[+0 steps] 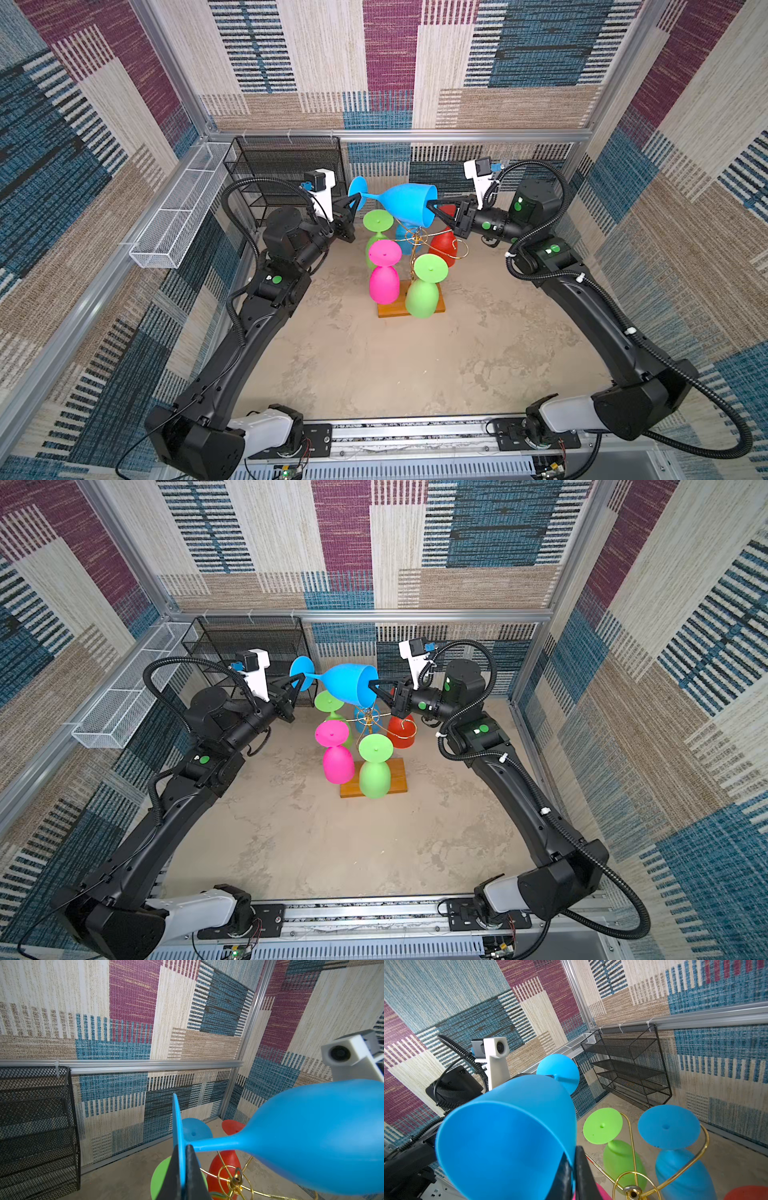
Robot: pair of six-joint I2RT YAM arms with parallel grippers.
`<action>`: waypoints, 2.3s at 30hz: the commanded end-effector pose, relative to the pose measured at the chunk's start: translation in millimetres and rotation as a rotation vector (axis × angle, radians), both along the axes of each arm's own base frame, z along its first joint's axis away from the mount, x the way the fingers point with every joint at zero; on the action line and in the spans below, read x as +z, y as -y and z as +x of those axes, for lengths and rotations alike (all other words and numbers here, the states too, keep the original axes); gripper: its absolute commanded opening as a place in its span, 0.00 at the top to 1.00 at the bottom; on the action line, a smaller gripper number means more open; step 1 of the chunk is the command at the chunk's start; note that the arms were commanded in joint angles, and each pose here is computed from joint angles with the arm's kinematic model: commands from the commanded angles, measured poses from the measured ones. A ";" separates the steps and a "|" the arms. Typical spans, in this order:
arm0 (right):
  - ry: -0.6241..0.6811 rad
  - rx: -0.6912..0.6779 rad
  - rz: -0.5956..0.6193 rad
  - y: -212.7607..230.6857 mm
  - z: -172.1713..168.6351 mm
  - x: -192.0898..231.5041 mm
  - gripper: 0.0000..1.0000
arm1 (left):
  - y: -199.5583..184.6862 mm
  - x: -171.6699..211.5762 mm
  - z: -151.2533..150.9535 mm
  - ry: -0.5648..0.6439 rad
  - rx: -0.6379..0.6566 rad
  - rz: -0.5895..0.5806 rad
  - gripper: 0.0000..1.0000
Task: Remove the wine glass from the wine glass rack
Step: 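Close the right gripper on the blue glass's bowl while the left gripper holds its stem, then pull the blue glass away with the right gripper while the left gripper releases and withdraws, then lower the blue glass upright onto the table beside the rack with the right gripper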
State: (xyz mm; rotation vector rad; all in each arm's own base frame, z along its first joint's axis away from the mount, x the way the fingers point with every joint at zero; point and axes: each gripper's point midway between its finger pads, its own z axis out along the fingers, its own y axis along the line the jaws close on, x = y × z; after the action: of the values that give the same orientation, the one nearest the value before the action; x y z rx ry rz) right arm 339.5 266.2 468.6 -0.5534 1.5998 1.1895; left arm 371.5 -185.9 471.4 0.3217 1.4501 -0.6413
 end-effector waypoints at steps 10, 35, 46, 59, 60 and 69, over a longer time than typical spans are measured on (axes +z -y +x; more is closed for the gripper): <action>0.091 -0.194 0.009 35.1 13.7 41.4 1.00 | -26.1 4.4 -4.5 0.003 0.116 -0.018 0.35; -0.260 -1.053 -0.697 260.6 59.2 -63.8 1.00 | -154.4 -130.3 -8.0 -0.323 0.438 0.004 0.14; -0.459 -0.919 -0.864 250.9 95.4 -143.2 1.00 | -165.0 -147.1 -11.8 -0.340 0.475 0.000 0.14; -0.614 -0.779 -0.939 234.1 138.9 -220.1 1.00 | -168.1 -152.3 -12.2 -0.356 0.472 -0.019 0.14; -0.626 -0.772 -0.948 233.9 139.9 -225.3 1.00 | -168.1 -152.7 -12.1 -0.359 0.471 -0.019 0.14; -0.682 -0.740 -0.986 232.7 143.8 -253.2 1.00 | -168.6 -156.4 -10.7 -0.373 0.463 -0.030 0.15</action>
State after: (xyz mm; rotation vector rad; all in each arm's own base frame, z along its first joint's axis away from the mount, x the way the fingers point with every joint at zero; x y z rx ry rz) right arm 482.2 32.7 219.2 -0.0587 2.6337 -0.0720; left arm 359.4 -15.6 312.2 -0.1590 1.8056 -0.3198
